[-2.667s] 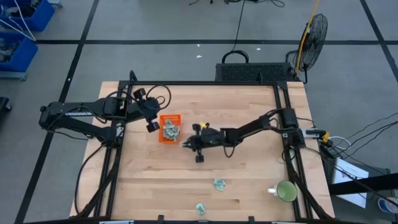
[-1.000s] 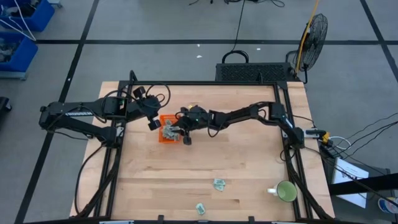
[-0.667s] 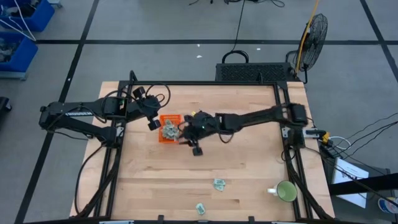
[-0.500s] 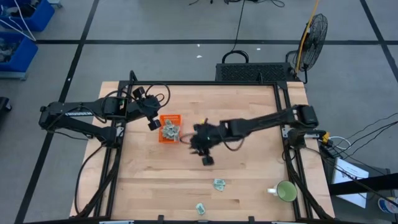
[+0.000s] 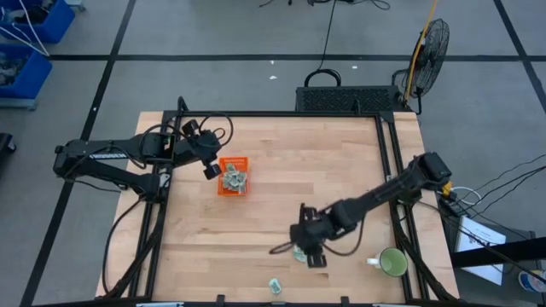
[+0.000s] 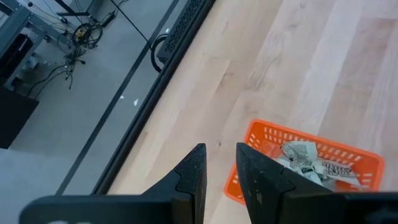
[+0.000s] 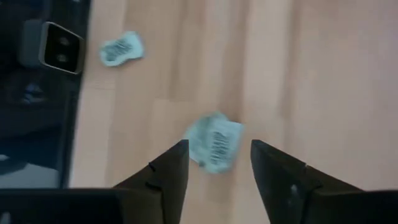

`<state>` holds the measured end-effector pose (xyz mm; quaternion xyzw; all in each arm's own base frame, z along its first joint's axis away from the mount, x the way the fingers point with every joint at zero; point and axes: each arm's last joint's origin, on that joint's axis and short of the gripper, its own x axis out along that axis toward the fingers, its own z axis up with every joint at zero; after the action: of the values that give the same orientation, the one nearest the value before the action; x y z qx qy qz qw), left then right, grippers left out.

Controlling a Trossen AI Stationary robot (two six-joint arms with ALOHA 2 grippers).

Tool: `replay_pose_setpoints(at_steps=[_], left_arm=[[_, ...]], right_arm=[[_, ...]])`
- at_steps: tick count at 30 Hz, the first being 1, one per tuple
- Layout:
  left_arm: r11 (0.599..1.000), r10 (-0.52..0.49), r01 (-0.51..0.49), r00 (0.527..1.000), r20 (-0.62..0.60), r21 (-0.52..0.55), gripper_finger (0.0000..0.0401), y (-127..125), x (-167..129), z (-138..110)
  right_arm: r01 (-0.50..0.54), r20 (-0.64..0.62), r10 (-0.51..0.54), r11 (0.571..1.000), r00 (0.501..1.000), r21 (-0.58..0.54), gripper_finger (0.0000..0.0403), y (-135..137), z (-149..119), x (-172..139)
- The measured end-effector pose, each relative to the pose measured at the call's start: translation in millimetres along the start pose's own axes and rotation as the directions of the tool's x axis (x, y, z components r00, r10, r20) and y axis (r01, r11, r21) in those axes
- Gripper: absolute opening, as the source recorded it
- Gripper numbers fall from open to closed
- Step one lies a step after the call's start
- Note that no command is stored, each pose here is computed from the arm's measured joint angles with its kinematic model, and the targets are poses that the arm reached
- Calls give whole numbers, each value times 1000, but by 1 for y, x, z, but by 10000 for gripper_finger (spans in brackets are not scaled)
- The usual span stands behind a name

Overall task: Pick and place Stevia / Truvia into bins
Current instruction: Put the top green stevia packet into the orange bin

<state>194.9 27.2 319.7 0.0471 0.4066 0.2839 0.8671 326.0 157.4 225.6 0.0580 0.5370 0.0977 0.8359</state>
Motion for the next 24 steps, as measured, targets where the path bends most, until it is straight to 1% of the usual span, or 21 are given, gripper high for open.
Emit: replay_pose_setpoints(at_steps=[4,7,9,11,13,15,17,18,21,24], left_arm=[[1000,-4,4,1000,0,-27,93,0,0,0],[999,-25,25,1000,-2,-44,93,-1,0,0],[998,-54,53,999,-5,-45,93,-2,0,0],[995,-86,86,996,-9,-45,93,-3,0,0],[993,-112,112,994,-12,-46,93,-3,0,0],[990,-132,131,991,-15,-47,93,-4,0,0],[990,-133,132,991,-14,-47,93,-4,0,0],[990,-131,130,991,-14,-47,93,-4,0,0],[991,-127,126,992,-14,-44,93,-4,0,0],[991,-126,125,992,-14,-42,93,-4,0,0]], right_arm=[[-51,99,51,999,994,-1,187,8,-16,23],[0,163,-7,999,987,41,191,5,-33,40],[30,173,-39,998,984,50,191,2,-44,48],[65,152,-73,996,986,56,191,-1,-56,54],[78,124,-89,993,988,92,189,-6,-66,59],[49,136,-70,987,988,153,189,-8,-71,63],[-3,176,-30,983,984,183,188,-10,-74,67],[-27,194,-9,983,981,183,188,-10,-75,68],[-56,238,15,984,971,168,188,-10,-79,71],[-44,230,4,985,973,168,188,-15,-86,74]])
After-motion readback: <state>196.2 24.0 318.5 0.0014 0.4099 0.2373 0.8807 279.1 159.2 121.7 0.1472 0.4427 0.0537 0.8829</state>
